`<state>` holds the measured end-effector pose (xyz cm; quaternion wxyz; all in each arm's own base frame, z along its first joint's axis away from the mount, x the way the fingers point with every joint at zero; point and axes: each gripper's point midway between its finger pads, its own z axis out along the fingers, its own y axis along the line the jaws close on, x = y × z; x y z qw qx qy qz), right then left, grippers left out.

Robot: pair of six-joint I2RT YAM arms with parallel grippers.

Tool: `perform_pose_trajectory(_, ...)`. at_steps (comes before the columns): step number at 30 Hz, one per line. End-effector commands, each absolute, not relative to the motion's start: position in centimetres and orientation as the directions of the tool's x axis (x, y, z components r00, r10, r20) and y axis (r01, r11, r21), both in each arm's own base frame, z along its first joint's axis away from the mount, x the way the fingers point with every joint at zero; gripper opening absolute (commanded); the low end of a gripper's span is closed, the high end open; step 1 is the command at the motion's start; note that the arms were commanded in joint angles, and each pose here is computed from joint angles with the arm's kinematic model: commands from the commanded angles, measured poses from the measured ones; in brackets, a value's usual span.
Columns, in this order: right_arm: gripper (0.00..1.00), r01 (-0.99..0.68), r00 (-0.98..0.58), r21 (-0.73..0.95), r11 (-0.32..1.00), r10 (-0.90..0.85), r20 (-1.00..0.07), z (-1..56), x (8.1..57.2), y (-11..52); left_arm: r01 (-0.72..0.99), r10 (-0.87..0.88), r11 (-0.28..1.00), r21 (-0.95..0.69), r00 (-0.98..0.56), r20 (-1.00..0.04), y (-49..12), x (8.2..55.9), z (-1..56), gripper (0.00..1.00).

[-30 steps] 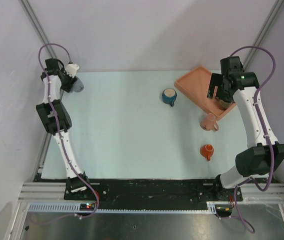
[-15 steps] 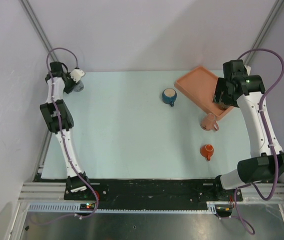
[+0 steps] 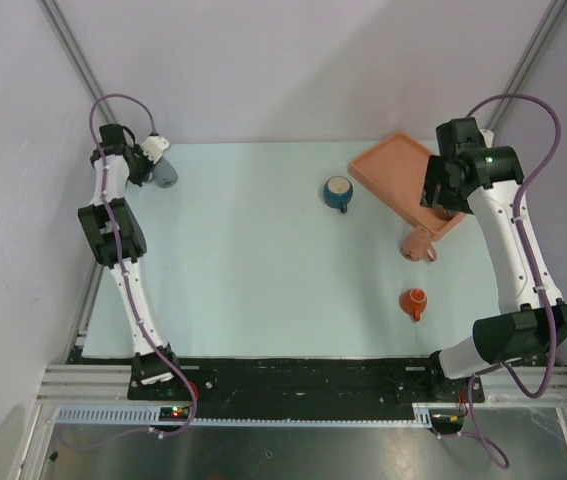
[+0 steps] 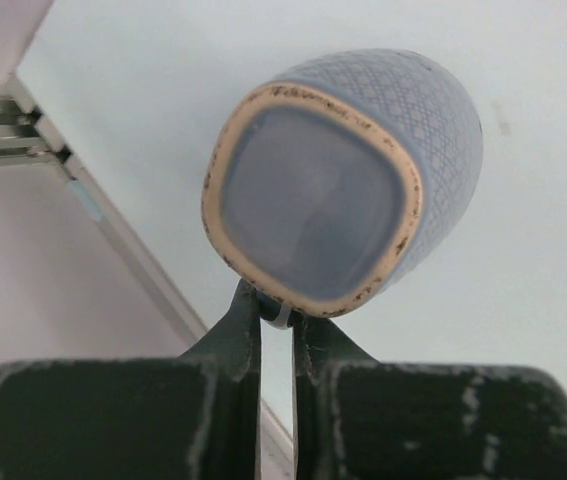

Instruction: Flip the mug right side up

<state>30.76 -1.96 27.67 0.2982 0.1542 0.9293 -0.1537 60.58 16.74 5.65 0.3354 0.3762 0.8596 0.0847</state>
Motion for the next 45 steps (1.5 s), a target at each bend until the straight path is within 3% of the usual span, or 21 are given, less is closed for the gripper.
perform_pose_trajectory(1, 0.99, 0.338, -0.744, -0.175, 0.925, 0.148, -0.652, 29.6, 31.7, 0.0, 0.558, 0.601, 0.765, 0.321, -0.438, -0.669, 12.4, 59.8, 12.9, 0.00)
perform_pose_trajectory(5, 0.99, 0.189, -0.716, -0.082, 0.979, 0.080, -0.693, 30.7, 33.3, 5.1, 0.579, 0.560, 0.773, 0.258, -0.433, -0.706, 8.6, 57.9, 15.0, 0.00)
perform_pose_trajectory(11, 1.00, -0.172, -0.630, 0.263, 0.949, 0.099, -0.770, 32.8, 36.0, 18.0, 0.615, 0.488, 0.772, 0.163, -0.408, -0.772, 1.4, 57.1, 18.1, 0.00)
perform_pose_trajectory(15, 0.99, -0.405, -0.651, 0.518, 0.753, 0.161, -0.742, 33.6, 36.3, 26.7, 0.646, 0.435, 0.755, 0.113, -0.364, -0.824, -3.7, 55.9, 22.1, 0.00)
perform_pose_trajectory(18, 0.99, -0.520, -0.691, 0.670, 0.530, 0.200, -0.695, 35.3, 36.2, 31.5, 0.668, 0.396, 0.738, 0.097, -0.312, -0.864, -7.0, 54.5, 26.2, 0.00)
perform_pose_trajectory(22, 0.99, -0.577, -0.713, 0.764, 0.288, 0.278, -0.643, 38.8, 36.9, 34.4, 0.729, 0.327, 0.681, 0.063, -0.227, -0.918, -12.3, 51.4, 32.3, 0.00)
perform_pose_trajectory(32, 0.98, -0.569, -0.757, 0.818, -0.085, 0.442, -0.481, 44.3, 40.4, 34.8, 0.830, 0.144, 0.552, -0.081, -0.191, -0.971, -19.4, 43.2, 41.6, 0.00)
perform_pose_trajectory(38, 0.92, -0.598, -0.745, 0.792, -0.124, 0.453, -0.491, 45.6, 40.6, 35.2, 0.850, 0.140, 0.518, -0.099, -0.198, -0.970, -20.5, 42.0, 41.7, 0.00)
perform_pose_trajectory(43, 0.72, -0.610, -0.749, 0.775, -0.164, 0.436, -0.498, 46.1, 40.1, 35.3, 0.852, 0.160, 0.514, -0.103, -0.214, -0.964, -20.7, 41.9, 40.4, 0.00)
perform_pose_trajectory(45, 0.69, -0.602, -0.760, 0.779, -0.173, 0.423, -0.494, 46.0, 39.7, 35.5, 0.849, 0.170, 0.519, -0.093, -0.210, -0.963, -20.6, 42.1, 40.0, 0.00)
